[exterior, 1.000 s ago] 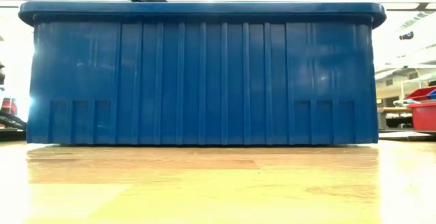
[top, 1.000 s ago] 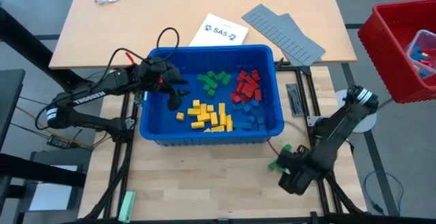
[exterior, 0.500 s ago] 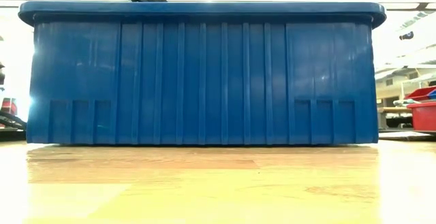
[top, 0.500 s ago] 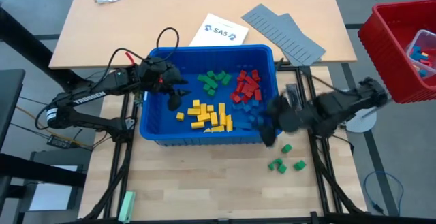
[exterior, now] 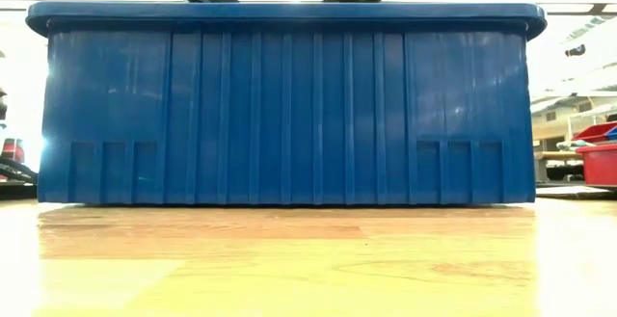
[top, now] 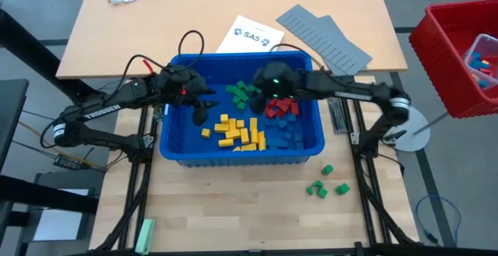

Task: Sort blocks
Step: Remove the green block from the blue bin

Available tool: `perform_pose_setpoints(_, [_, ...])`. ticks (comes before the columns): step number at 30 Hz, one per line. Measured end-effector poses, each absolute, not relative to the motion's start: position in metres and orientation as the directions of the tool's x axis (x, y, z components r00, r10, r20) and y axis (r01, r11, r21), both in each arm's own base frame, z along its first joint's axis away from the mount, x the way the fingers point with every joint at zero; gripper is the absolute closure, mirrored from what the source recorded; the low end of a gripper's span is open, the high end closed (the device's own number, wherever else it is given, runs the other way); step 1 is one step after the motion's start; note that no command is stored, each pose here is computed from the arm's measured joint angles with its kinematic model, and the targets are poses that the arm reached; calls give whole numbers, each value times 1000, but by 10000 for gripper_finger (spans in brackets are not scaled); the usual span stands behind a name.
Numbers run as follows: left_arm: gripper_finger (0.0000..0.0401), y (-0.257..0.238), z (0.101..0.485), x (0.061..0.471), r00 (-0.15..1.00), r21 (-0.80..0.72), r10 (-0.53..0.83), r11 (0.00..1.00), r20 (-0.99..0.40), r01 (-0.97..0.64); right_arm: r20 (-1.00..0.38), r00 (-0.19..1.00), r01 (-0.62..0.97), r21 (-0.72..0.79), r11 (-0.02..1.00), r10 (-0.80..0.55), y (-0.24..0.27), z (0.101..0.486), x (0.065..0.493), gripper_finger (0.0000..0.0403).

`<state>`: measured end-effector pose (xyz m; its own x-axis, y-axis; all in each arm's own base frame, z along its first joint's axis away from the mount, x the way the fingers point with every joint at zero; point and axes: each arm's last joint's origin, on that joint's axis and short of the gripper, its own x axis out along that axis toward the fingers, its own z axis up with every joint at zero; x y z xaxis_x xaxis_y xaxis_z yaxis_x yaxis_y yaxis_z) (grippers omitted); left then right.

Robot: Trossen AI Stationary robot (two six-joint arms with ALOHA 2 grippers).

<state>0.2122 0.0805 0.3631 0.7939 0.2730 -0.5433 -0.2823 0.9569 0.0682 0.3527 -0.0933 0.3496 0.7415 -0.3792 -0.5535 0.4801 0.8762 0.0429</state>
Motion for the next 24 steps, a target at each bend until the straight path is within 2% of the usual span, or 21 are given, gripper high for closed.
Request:
perform_pose_setpoints(7, [190, 82, 366, 213, 796, 83, 313, 945, -518, -318, -639, 709, 444, 75, 893, -299, -142, 289, 384, 202])
perform_pose_setpoints(11, [190, 90, 360, 221, 774, 83, 348, 929, -529, -360, -651, 700, 445, 77, 892, -293, -148, 283, 385, 208])
perform_pose_setpoints(14, [190, 101, 345, 233, 734, 74, 347, 923, -584, -378, -630, 715, 435, 62, 898, -303, -146, 297, 378, 213])
perform_pose_setpoints(19, [190, 124, 331, 256, 684, 75, 342, 919, -644, -388, -536, 764, 434, 14, 901, -360, -133, 352, 342, 220])
perform_pose_setpoints(24, [190, 144, 325, 290, 679, 93, 280, 950, -678, -298, -430, 810, 437, -9, 899, -398, -114, 404, 295, 222])
